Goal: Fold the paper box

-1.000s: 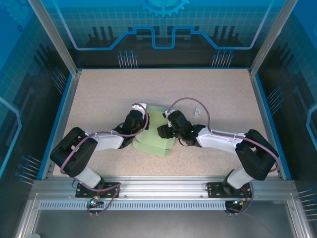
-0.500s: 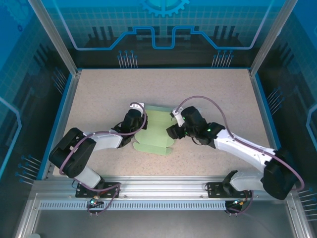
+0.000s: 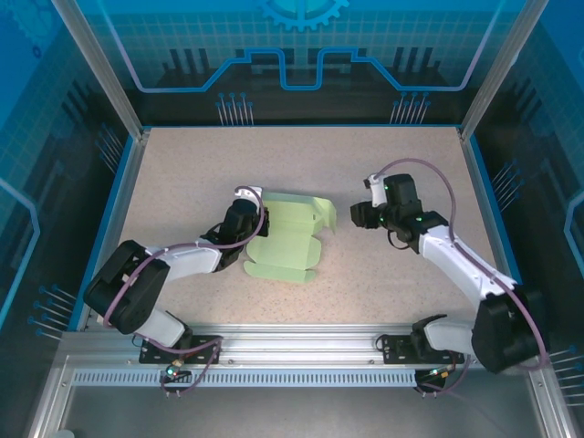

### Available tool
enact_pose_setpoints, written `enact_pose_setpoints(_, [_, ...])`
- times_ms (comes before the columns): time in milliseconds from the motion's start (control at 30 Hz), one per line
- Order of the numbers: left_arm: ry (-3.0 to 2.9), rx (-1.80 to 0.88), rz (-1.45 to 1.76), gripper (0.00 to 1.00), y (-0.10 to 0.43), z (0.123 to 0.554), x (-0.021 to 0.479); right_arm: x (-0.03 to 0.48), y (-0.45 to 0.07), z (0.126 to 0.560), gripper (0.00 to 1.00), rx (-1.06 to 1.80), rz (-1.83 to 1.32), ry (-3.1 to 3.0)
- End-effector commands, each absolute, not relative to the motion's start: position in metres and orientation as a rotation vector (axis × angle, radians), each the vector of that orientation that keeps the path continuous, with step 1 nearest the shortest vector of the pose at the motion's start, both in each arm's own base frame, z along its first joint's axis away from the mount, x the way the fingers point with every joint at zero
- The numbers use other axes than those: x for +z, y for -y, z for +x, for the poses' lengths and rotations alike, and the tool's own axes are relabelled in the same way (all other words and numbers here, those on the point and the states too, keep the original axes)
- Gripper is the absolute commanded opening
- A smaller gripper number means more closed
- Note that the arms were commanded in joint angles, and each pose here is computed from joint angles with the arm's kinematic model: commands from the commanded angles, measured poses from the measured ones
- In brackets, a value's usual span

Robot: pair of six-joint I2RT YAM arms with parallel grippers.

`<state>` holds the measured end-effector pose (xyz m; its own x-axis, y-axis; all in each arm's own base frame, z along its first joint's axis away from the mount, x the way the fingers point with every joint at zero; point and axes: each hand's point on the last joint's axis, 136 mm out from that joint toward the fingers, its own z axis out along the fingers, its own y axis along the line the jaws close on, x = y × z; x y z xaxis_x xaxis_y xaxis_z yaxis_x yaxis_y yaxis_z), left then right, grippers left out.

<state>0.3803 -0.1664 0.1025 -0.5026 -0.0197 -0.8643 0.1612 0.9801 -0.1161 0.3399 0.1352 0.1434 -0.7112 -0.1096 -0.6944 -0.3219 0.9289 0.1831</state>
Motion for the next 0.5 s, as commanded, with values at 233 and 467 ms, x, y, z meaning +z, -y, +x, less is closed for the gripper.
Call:
enact_pose_setpoints(233, [-2.055,-0.28,0.078,0.0,0.172,0.385,0.123,0.12,-0.217,0.327,0.48,0.598,-0.65,-2.282])
enact_pose_setpoints(467, [-2.059,-0.282,0.087,0.0,0.172,0.384,0.122,0.125,-0.241,0.325,0.49,0.663,-0.757,-2.236])
